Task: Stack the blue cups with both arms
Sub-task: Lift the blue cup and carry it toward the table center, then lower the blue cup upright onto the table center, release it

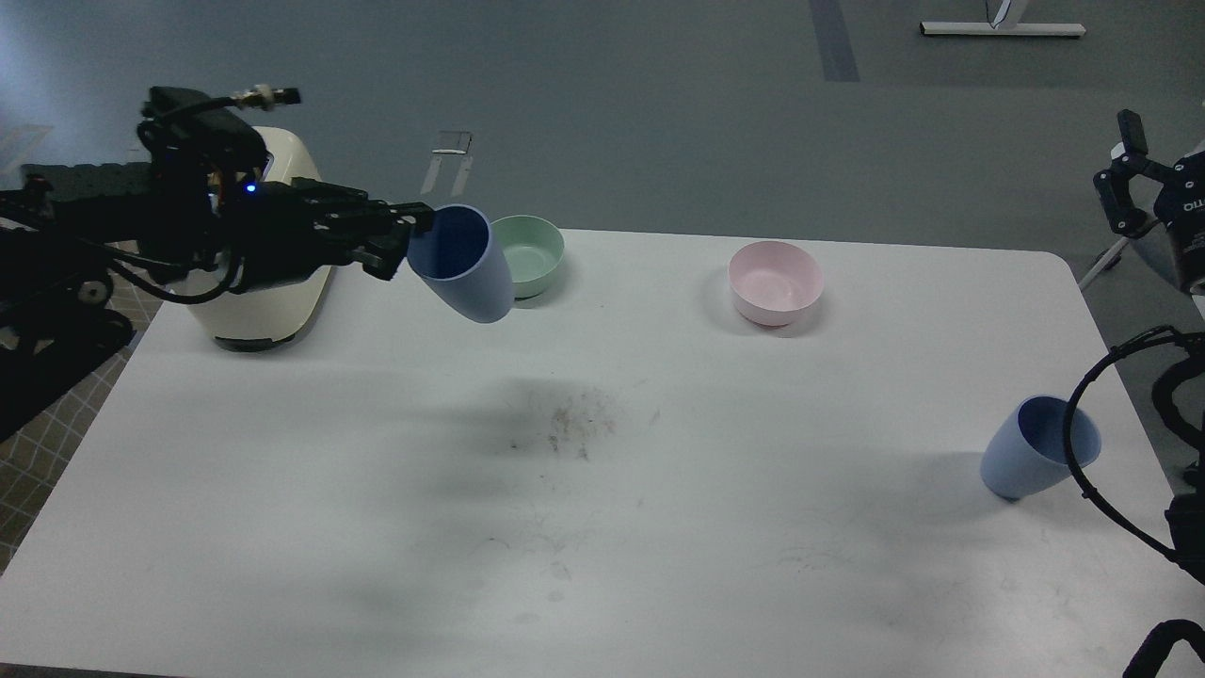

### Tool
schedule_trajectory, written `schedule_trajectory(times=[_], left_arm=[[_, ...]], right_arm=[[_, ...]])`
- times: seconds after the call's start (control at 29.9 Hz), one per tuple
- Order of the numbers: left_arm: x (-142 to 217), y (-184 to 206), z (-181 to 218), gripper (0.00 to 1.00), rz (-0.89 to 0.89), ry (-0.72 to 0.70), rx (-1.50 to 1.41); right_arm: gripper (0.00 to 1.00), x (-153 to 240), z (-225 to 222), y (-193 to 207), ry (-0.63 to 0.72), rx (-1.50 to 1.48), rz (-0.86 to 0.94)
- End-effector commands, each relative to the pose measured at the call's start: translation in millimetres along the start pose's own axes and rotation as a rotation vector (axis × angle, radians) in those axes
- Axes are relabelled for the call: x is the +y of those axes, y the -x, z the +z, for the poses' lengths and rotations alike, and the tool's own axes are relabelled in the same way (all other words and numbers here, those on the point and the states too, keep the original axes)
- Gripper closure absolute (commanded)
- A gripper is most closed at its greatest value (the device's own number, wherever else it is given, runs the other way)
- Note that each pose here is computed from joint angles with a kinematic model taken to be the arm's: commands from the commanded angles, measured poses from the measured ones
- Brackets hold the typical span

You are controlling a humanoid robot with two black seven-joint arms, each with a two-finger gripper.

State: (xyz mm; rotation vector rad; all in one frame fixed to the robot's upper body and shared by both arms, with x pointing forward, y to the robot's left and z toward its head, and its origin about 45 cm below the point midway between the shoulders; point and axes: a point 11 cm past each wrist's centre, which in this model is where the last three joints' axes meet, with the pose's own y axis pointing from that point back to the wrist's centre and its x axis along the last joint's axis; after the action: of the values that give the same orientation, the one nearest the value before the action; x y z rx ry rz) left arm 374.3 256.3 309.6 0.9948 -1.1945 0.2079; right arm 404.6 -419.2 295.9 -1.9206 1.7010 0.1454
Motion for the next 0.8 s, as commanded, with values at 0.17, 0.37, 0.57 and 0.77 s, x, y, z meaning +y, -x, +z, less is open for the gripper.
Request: schedule_trajectory(times=[0.17,0.37,0.57,0.77], left_arm=[[-74,-4,68,1.00,-0.037,0.165,-0.084],[-98,26,92,1.00,-0.129,0.206,-0.133],[-106,40,103,1.00,-0.162,0.213,-0.142],[-114,57,115,1.00,-0.201,0.209,-0.194]], right_arm=[[0.00,13,-17,-19,-0.021,-0.007,0.035],[0.00,20,-21,-29,-0.024,0.000,0.058],[0.00,25,-22,-33,-0.029,-0.008,0.070],[0.00,28,-22,-32,-0.030,-0.007,0.069]])
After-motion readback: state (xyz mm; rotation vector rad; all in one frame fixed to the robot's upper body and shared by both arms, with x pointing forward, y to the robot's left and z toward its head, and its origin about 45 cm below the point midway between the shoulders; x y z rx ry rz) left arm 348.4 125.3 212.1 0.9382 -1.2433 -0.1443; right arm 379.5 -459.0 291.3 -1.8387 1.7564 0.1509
